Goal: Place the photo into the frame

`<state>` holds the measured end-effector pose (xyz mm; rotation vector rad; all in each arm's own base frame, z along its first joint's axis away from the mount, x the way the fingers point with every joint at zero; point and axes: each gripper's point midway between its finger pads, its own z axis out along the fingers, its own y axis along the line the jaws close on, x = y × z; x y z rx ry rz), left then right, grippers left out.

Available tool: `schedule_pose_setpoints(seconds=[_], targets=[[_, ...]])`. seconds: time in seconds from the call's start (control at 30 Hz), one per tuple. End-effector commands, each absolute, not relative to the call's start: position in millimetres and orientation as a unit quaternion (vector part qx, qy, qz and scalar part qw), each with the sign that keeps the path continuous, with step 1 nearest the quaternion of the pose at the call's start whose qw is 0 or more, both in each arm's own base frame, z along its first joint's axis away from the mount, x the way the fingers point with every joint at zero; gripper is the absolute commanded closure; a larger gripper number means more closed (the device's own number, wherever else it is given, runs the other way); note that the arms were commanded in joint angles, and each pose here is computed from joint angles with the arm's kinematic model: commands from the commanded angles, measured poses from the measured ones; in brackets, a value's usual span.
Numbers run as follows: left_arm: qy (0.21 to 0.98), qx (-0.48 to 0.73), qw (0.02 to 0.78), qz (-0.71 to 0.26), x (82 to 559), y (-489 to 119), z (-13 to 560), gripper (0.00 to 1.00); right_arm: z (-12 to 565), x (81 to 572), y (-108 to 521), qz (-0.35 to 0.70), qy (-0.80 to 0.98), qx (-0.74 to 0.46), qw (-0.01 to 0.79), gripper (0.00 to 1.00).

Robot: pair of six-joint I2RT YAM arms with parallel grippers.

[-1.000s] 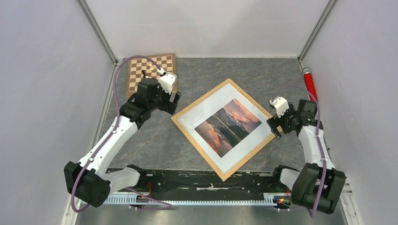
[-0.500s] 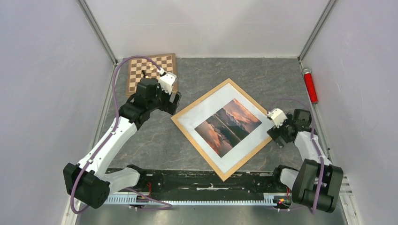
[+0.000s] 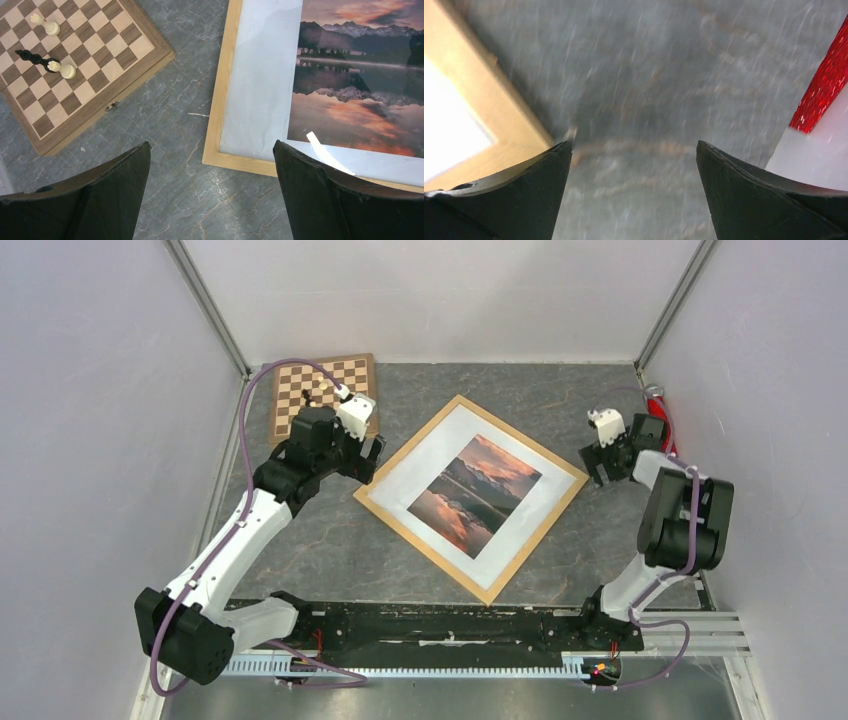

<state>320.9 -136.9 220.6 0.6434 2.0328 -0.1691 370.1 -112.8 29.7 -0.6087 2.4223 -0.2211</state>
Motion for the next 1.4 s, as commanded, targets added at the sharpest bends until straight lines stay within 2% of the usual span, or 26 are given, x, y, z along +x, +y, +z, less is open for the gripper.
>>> schedule_pose_setpoints(seconds=[0.0,0.2,0.4,0.5,0.6,0.8,1.0,1.17,1.37], targets=[[0.817,0.264,0.509,-0.054,328.3,-133.0,232.3,0.02,56.9,440.6,-96.3,-0.039,0.898,-0.19,0.394,0.02],[0.821,0.263,0.504,-0.049,332.7,-133.3,224.0,0.02,67.9,485.5,-56.0,-0.013,0.886,-0.214,0.411,0.02],[0.83,0.232,0.507,-0.016,343.7,-121.5,222.2,0.01,116.7,500.2,-60.8,-0.048,0.869,-0.186,0.455,0.02],[0.832,0.223,0.508,-0.005,346.3,-116.8,220.0,0.01,133.5,483.8,-57.4,-0.049,0.867,-0.195,0.456,0.02],[0.833,0.224,0.505,-0.01,345.4,-118.3,218.5,0.01,128.7,451.1,-54.3,-0.05,0.877,-0.222,0.423,0.02],[0.832,0.226,0.506,-0.021,341.8,-121.4,220.1,0.01,73.9,359.8,-51.0,-0.049,0.905,-0.275,0.321,0.02],[0.831,0.226,0.508,-0.025,340.0,-121.7,222.4,0.01,40.9,308.6,-48.8,-0.057,0.909,-0.287,0.298,0.02],[0.83,0.226,0.509,-0.024,339.5,-121.2,222.0,0.01,25.5,306.1,-45.7,-0.049,0.91,-0.282,0.3,0.02],[0.83,0.225,0.51,-0.012,339.2,-116.5,222.5,0.01,18.5,346.9,-43.2,-0.032,0.909,-0.258,0.327,0.02]])
